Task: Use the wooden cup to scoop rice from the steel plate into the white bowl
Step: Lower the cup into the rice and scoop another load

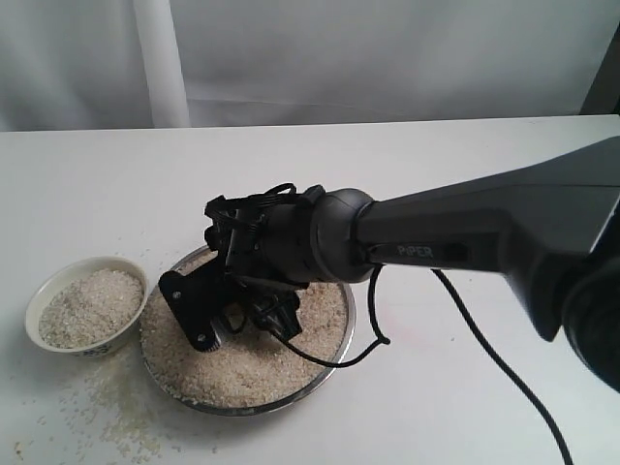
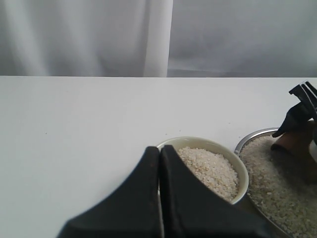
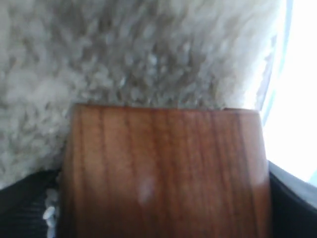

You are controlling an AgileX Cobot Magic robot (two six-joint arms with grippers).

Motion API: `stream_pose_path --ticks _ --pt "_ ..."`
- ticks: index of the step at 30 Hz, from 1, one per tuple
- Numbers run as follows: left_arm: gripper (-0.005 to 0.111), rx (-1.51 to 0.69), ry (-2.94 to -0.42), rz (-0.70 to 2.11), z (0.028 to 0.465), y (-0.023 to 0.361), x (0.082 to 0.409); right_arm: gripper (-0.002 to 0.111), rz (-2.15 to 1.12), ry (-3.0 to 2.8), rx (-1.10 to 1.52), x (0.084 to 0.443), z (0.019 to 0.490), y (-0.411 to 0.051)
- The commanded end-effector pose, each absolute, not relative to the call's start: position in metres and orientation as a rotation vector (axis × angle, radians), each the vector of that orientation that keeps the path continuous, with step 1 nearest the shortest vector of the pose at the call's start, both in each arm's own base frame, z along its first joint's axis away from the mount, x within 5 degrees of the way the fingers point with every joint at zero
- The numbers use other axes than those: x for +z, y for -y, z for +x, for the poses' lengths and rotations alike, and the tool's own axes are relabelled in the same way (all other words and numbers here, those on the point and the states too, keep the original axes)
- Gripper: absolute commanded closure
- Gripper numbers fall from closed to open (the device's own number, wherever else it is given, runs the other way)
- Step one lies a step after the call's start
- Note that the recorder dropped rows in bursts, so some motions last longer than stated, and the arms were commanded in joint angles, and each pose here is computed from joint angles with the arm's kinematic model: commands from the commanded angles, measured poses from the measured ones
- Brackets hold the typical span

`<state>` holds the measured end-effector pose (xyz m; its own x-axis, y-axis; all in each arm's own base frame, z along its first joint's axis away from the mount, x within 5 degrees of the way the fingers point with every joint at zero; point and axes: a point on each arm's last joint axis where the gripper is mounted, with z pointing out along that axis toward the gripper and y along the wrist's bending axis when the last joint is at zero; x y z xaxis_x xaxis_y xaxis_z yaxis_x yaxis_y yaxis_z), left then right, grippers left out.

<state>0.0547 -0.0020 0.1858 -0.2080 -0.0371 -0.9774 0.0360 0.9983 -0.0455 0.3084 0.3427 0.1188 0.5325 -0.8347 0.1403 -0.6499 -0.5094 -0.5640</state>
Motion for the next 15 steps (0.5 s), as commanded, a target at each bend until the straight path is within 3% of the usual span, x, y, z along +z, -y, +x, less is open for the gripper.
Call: stream_pose_path --ticks 1,15 --pt "0.107 -0.080 -1.769 -0.005 0.055 0.002 0.187 0.108 -2.253 -1.261 -0.448 0.123 0.304 -0.350" --pt "0.107 -0.080 -1.769 -0.005 0.055 0.002 0.187 0.108 -2.122 -1.376 -0.270 0.126 0.296 -0.336"
